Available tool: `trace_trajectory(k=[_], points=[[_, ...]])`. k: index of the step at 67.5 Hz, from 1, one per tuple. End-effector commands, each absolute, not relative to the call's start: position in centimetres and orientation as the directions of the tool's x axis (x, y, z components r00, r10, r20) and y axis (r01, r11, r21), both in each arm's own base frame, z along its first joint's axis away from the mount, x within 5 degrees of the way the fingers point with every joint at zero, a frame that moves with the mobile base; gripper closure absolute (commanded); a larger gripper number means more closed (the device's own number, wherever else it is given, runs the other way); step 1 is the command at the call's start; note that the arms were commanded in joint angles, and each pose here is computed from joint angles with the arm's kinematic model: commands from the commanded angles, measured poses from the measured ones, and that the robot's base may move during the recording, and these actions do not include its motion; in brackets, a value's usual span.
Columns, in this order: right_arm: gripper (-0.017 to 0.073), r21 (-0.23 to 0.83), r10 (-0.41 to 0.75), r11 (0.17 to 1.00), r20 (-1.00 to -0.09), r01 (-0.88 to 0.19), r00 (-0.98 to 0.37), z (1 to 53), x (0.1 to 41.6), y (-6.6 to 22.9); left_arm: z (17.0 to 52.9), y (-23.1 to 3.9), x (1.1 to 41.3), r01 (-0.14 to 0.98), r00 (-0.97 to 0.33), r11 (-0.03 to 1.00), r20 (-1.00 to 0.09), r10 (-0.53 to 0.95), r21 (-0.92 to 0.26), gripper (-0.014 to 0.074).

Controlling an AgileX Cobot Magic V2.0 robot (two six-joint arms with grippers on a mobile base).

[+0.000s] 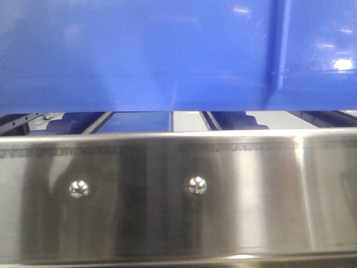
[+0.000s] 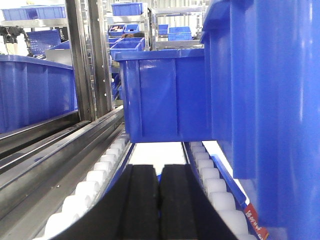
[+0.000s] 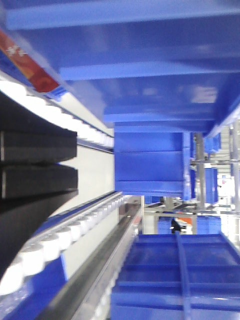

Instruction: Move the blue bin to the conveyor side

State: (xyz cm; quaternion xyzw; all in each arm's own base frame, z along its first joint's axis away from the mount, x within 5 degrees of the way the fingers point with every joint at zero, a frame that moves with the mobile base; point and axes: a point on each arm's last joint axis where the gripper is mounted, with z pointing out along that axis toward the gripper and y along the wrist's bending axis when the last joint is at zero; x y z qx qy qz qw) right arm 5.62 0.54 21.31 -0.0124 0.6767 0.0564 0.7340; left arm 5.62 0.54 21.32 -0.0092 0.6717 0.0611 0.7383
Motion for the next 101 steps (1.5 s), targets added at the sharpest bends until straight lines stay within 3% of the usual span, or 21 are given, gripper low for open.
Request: trace_trajectory(k=[1,12,23,29,35,43,54,69,79,95,101], points=[[0.0637,0.051,0.066,0.993,-0.988,-0.104,0.142,21.9,5.5,0.5,21.8,0.5,5.5,-0.105,0.132,0.992,-0.988,0.079,0.065,0.0612],[0.0637,0.057,0.076,0.993,-0.980,-0.108,0.184,22.3,5.5,0.5,22.5,0.5,5.4,-0.105,0.193,0.994,-0.980,0.053,0.033,0.0611],[0.0637,0.057,0.078,0.993,-0.976,-0.107,0.202,26.6,4.3,0.4,27.4,0.4,4.0,-0.107,0.172,0.993,-0.983,0.066,0.048,0.0598],[0.0603,0.057,0.080,0.993,-0.971,-0.106,0.225,29.9,2.9,0.3,30.5,0.3,2.7,-0.095,0.137,0.994,-0.989,0.063,0.050,0.0513],[0.0486,0.057,0.086,0.992,-0.960,-0.114,0.266,32.8,1.8,0.2,32.8,0.2,2.1,-0.079,0.114,0.995,-0.991,0.068,0.059,0.0414],[0.0235,0.057,0.093,0.990,-0.954,-0.133,0.284,36.0,1.9,0.2,36.0,0.1,2.0,-0.056,0.082,0.996,-0.994,0.068,0.064,0.0281],[-0.0009,0.052,0.085,0.988,-0.968,-0.142,0.237,39.2,3.8,0.5,39.7,0.2,3.4,-0.045,0.056,0.997,-0.996,0.067,0.064,0.0186],[0.0008,0.035,0.059,0.987,-0.988,-0.159,0.146,40.6,7.9,1.2,43.0,-0.1,6.6,0.016,0.019,0.999,-0.999,0.037,0.037,0.0063],[0.0008,0.036,0.064,0.973,-0.991,-0.227,0.120,42.1,9.1,2.1,45.3,-0.6,7.7,0.076,0.018,0.996,-0.999,0.036,0.037,0.0062],[0.0009,0.037,0.006,0.944,-0.995,-0.329,-0.096,45.4,10.9,3.9,47.9,-1.4,10.9,0.134,-0.188,0.990,-0.980,0.063,0.038,0.0064],[0.0009,0.020,-0.009,0.934,-0.997,-0.358,-0.081,46.6,11.6,4.5,48.8,-1.7,12.1,0.147,-0.217,0.989,-0.974,0.068,0.036,0.0064]])
